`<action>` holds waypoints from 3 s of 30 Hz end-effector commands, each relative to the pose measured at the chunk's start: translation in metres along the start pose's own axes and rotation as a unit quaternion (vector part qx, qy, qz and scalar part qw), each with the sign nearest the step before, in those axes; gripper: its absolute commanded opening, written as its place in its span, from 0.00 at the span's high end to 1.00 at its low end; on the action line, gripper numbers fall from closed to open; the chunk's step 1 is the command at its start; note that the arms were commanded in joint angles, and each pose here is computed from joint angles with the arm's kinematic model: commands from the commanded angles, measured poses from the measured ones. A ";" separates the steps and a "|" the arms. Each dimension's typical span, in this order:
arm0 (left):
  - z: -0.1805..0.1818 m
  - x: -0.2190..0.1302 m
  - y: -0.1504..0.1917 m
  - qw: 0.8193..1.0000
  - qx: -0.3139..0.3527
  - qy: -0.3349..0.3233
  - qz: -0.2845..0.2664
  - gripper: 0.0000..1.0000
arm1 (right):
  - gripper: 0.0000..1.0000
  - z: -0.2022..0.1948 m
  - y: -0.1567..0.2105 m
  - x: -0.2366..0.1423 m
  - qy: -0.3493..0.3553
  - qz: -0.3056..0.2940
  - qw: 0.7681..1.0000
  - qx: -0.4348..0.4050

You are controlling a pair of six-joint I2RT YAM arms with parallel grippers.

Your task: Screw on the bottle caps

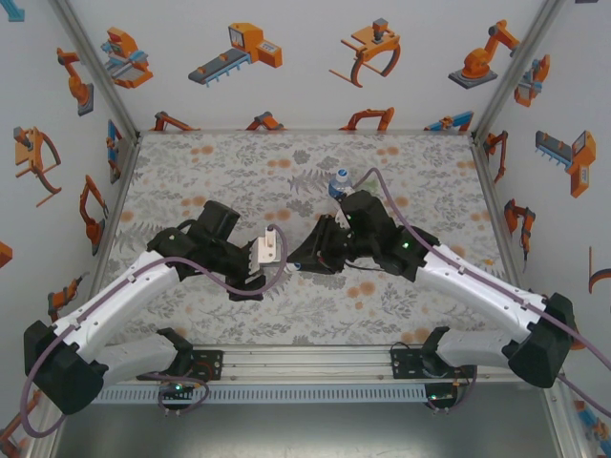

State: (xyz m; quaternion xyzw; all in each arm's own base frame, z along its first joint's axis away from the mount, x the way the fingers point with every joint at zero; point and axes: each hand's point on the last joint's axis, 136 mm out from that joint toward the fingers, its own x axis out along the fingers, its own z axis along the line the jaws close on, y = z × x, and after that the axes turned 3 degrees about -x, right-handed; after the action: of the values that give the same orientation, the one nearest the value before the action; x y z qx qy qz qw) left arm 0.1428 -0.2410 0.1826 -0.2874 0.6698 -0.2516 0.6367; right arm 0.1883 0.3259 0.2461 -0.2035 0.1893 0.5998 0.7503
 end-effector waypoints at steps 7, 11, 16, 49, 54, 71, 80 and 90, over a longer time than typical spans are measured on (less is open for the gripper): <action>-0.005 -0.013 -0.051 0.992 0.066 0.008 -0.107 1.00 | 0.60 0.005 0.001 0.001 0.022 0.007 0.999 -0.025; -0.005 -0.012 -0.049 0.992 0.066 0.010 -0.103 1.00 | 0.51 0.014 -0.004 -0.014 0.032 -0.001 0.998 -0.062; -0.005 -0.010 -0.048 0.993 0.064 0.015 -0.100 1.00 | 0.44 0.030 -0.016 -0.050 0.064 -0.038 0.986 -0.152; -0.024 -0.013 -0.054 0.986 0.083 0.067 -0.124 1.00 | 0.43 0.084 0.057 -0.068 -0.187 -0.033 0.577 -0.794; -0.025 -0.014 -0.055 0.986 0.083 0.068 -0.126 1.00 | 0.47 0.082 0.059 -0.065 -0.191 -0.027 0.577 -0.793; -0.027 -0.016 -0.056 0.985 0.086 0.069 -0.129 1.00 | 0.72 0.075 0.059 -0.053 -0.184 -0.012 0.599 -0.779; -0.027 -0.018 -0.057 0.985 0.091 0.066 -0.132 1.00 | 0.96 0.067 0.051 -0.041 -0.164 0.011 0.717 -0.677; -0.017 -0.019 -0.058 0.988 0.086 0.031 -0.128 1.00 | 1.00 0.037 0.006 -0.014 -0.049 -0.027 0.939 -0.339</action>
State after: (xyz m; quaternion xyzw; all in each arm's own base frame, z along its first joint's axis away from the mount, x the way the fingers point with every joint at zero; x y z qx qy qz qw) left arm 0.1318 -0.2593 0.2085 -0.2993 0.6579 -0.3393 0.6021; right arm 0.1594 0.3332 0.3116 -0.4932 -0.2212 0.6220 0.5666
